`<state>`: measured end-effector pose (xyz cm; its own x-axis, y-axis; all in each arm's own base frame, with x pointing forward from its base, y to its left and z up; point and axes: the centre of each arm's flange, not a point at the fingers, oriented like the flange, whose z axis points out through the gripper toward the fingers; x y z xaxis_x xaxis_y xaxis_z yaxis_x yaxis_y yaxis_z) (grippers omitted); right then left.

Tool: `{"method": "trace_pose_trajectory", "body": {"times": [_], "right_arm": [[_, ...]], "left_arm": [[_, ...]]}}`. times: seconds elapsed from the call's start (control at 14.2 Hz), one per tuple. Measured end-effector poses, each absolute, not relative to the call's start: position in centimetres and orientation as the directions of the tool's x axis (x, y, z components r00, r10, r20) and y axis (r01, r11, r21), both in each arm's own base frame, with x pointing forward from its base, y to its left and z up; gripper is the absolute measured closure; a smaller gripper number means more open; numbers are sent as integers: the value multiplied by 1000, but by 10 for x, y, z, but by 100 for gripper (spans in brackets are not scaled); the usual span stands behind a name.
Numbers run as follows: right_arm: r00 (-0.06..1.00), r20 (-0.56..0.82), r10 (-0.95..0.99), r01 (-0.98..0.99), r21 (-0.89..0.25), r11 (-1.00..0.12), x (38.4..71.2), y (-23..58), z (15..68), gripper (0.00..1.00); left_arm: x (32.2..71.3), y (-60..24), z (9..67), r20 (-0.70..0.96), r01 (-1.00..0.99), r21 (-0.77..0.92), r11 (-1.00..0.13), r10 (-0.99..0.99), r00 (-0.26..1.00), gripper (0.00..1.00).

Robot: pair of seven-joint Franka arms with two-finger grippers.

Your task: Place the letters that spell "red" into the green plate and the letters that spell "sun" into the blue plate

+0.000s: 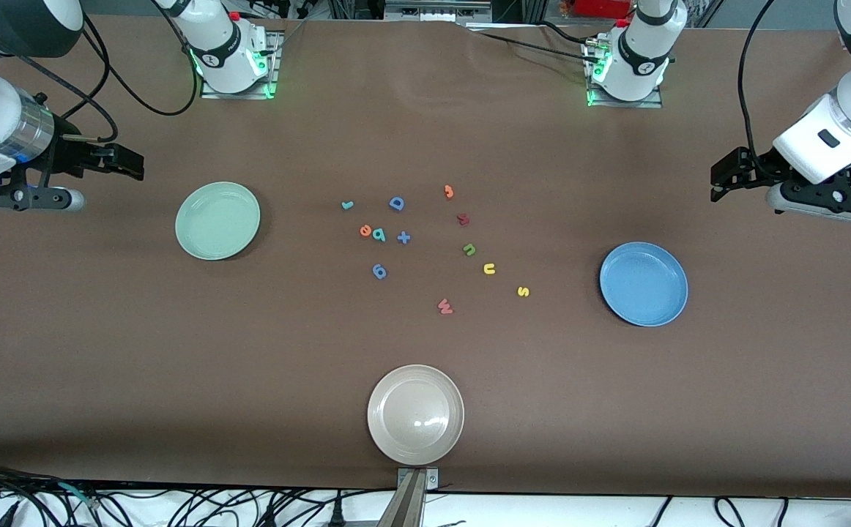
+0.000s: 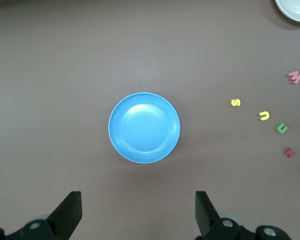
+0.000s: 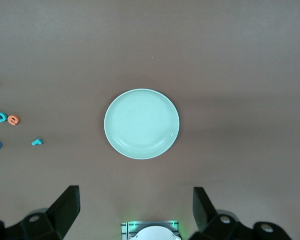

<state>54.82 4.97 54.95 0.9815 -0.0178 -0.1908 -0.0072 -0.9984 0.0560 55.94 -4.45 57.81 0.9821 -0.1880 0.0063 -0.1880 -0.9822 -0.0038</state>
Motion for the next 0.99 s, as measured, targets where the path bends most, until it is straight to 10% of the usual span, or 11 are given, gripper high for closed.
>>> {"method": "trace_pose_trajectory", "body": {"times": [0.99], "right_arm": [[981,-194,-20,-9,56,-998,549,49,548,0]], "left_arm": [[559,-46,578,6,-190,-4,-982,-190,982,0]]}}
